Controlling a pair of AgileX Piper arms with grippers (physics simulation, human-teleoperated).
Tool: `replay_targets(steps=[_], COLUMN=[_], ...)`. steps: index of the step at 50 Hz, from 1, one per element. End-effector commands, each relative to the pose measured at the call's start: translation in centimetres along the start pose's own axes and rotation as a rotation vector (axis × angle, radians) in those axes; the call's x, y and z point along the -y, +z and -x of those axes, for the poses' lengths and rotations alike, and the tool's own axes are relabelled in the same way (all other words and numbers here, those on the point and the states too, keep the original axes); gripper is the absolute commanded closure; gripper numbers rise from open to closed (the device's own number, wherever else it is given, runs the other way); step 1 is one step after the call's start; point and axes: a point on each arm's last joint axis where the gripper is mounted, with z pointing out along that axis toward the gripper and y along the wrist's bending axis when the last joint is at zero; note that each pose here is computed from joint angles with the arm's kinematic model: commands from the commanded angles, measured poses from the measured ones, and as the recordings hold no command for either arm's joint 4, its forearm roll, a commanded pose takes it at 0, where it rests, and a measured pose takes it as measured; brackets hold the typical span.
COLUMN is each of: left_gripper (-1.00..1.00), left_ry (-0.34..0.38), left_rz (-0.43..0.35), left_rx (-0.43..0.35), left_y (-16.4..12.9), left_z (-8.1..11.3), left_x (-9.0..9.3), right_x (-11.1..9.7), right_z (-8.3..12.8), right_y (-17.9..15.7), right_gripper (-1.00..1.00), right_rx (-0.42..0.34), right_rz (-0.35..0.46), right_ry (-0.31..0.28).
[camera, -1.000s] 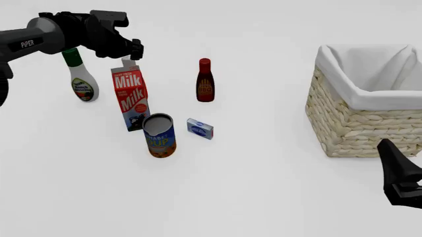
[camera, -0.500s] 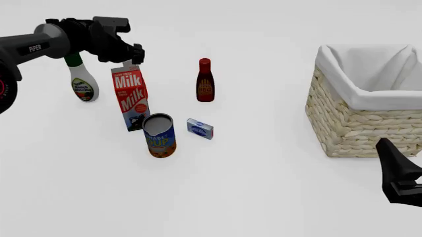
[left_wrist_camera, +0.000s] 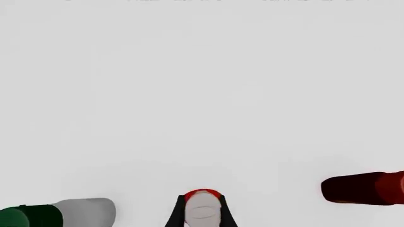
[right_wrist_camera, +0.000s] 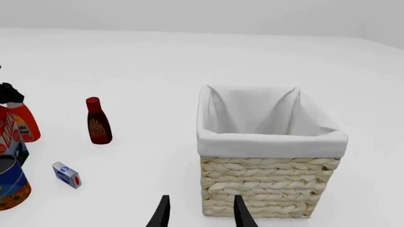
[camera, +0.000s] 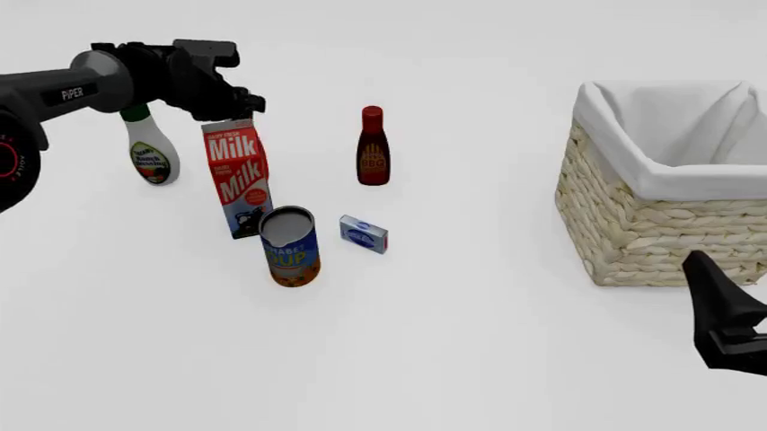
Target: Pick the ketchup and place it in the basket.
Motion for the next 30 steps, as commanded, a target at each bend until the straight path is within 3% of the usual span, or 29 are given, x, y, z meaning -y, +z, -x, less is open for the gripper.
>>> replay_targets(steps=[1, 30], left_gripper=[1.0, 1.0], left_ry=[-0.003, 0.041], left_rz=[-0.003, 0.017], left_rx=[0.001, 0.127], left_y=[0.0, -6.3], left_z=[-0.2, 4.9], left_x=[0.1, -0.9], right_x=[0.0, 0.0], right_z=[0.0, 0.1], right_y=[0.1, -0.2], right_gripper=[-1.0, -1.0], right_rx=[-0.002, 0.009], right_rz=[0.001, 0.003], right_ry=[-0.001, -0.002])
